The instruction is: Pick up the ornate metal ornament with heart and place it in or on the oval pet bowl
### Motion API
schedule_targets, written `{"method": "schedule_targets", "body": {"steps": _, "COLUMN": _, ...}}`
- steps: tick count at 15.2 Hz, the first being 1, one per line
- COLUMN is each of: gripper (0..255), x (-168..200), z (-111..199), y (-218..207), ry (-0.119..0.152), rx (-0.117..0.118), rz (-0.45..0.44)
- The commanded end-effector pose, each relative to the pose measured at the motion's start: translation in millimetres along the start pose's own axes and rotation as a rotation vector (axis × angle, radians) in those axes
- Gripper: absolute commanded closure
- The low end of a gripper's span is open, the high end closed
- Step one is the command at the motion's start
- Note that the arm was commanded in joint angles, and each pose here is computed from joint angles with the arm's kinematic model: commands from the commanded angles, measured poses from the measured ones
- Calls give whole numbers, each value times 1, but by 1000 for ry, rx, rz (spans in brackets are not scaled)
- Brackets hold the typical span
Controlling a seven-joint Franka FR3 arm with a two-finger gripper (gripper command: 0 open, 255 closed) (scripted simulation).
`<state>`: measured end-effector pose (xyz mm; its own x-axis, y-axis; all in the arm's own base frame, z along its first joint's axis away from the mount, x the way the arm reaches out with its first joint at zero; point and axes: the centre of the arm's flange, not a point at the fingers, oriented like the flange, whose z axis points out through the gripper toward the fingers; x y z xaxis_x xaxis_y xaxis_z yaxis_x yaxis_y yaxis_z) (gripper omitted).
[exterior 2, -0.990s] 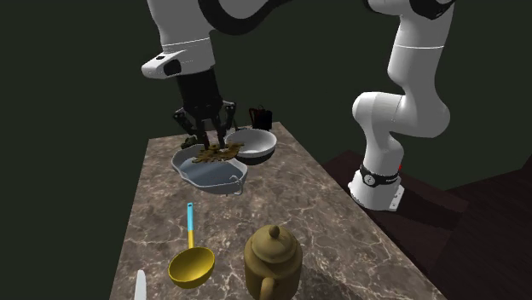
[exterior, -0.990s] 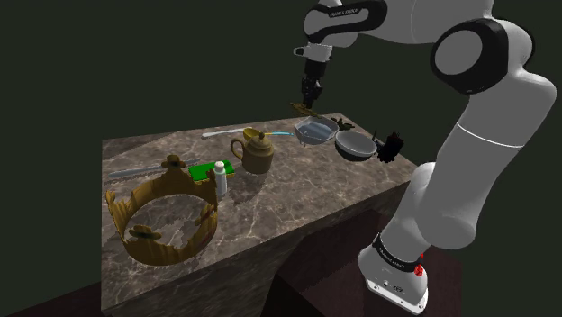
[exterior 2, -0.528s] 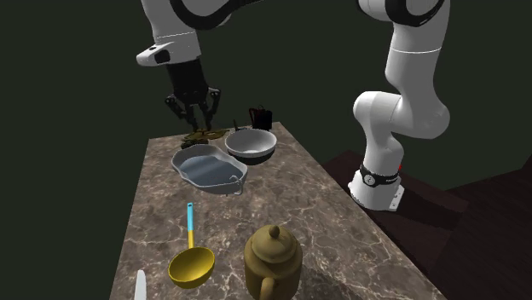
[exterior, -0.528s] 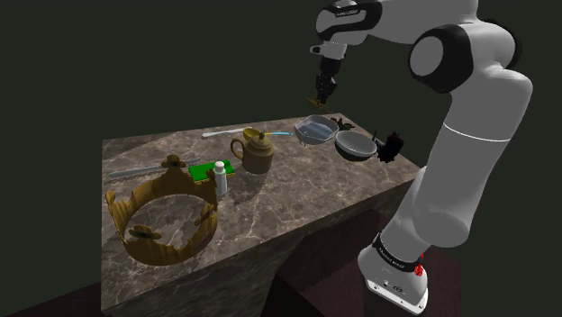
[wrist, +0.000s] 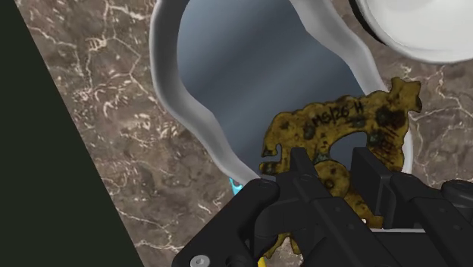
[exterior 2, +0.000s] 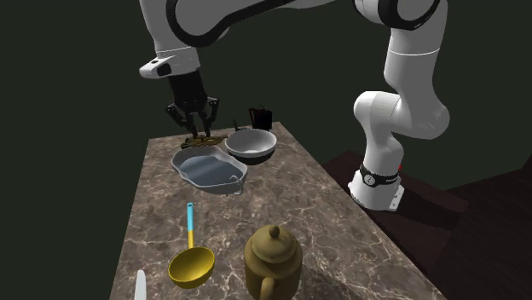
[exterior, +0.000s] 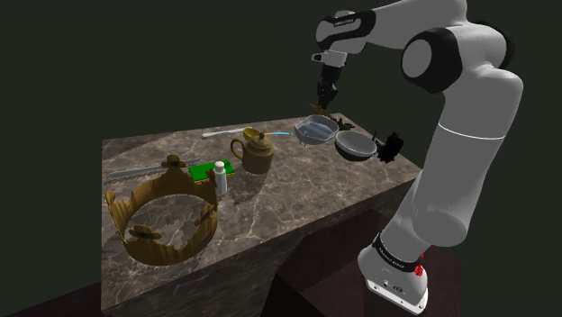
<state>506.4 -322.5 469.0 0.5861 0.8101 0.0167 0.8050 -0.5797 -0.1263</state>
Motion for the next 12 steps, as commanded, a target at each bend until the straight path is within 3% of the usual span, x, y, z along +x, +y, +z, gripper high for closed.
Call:
{"method": "schedule_targets", "body": {"steps": 1, "gripper": 255, "x": -1, "z": 11, "y": 1, "ry": 0, "rx": -1, "rz": 0}}
{"method": "schedule_targets", "body": {"steps": 12, "gripper": 255, "x": -2, "z": 57, "y": 7, "ry": 0, "rx": -1, "rz": 0}}
